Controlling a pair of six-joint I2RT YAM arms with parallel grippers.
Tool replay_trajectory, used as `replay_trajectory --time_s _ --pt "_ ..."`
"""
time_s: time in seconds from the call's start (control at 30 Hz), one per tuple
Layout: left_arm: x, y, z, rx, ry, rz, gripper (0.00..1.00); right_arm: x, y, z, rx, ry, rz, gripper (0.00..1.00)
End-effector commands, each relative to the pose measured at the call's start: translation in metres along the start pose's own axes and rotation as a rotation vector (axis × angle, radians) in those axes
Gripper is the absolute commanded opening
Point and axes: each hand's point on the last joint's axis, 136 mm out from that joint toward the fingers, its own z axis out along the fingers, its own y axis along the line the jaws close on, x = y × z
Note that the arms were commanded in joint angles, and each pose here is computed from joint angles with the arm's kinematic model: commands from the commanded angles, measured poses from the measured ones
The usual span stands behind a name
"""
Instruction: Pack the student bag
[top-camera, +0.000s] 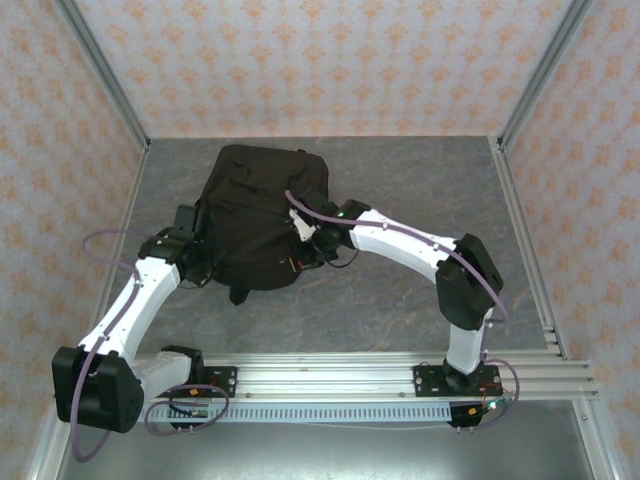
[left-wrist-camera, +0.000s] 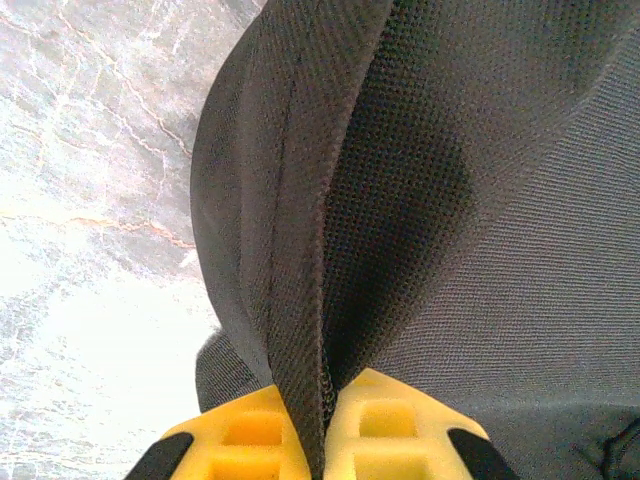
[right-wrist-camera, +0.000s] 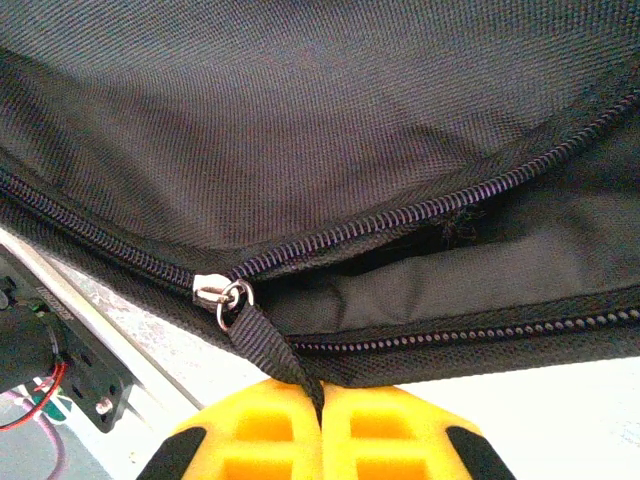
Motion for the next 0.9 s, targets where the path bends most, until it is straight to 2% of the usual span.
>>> replay_trajectory --time_s 0.0,0.17,0.3,0.37,0.43,0.57,0.8,0.87 --pt "-0.031 0.015 -0.018 -0.091 -0.134 0.008 0.00 -0.004 0.004 -0.013 -0.036 -0.037 0.027 0.00" --pt "-0.050 0.018 -0.028 -0.110 -0.164 -0.006 0.03 -0.015 0.039 -0.001 -0.140 -0.046 0.040 0.00" --pt "-0.074 0.025 -0.042 -0.158 -0.258 -0.014 0.06 -0.029 0.069 0.011 -0.194 -0.067 0.046 0.00" --pt "-0.081 0.029 -0.047 -0.184 -0.286 -0.023 0.11 -0.037 0.077 0.017 -0.206 -0.083 0.052 0.00" --pt "-0.079 0.027 -0.048 -0.171 -0.273 -0.024 0.25 -0.045 0.082 0.023 -0.206 -0.096 0.065 0.00" --pt "-0.059 0.024 -0.043 -0.091 -0.203 -0.039 0.46 -0.050 0.085 0.031 -0.209 -0.101 0.077 0.00" --pt "0.014 0.013 -0.007 0.097 0.031 -0.178 0.62 -0.045 0.079 0.034 -0.195 -0.100 0.067 0.00" --pt "0.025 0.006 -0.005 0.119 0.055 -0.183 0.67 -0.044 0.078 0.034 -0.192 -0.099 0.068 0.00"
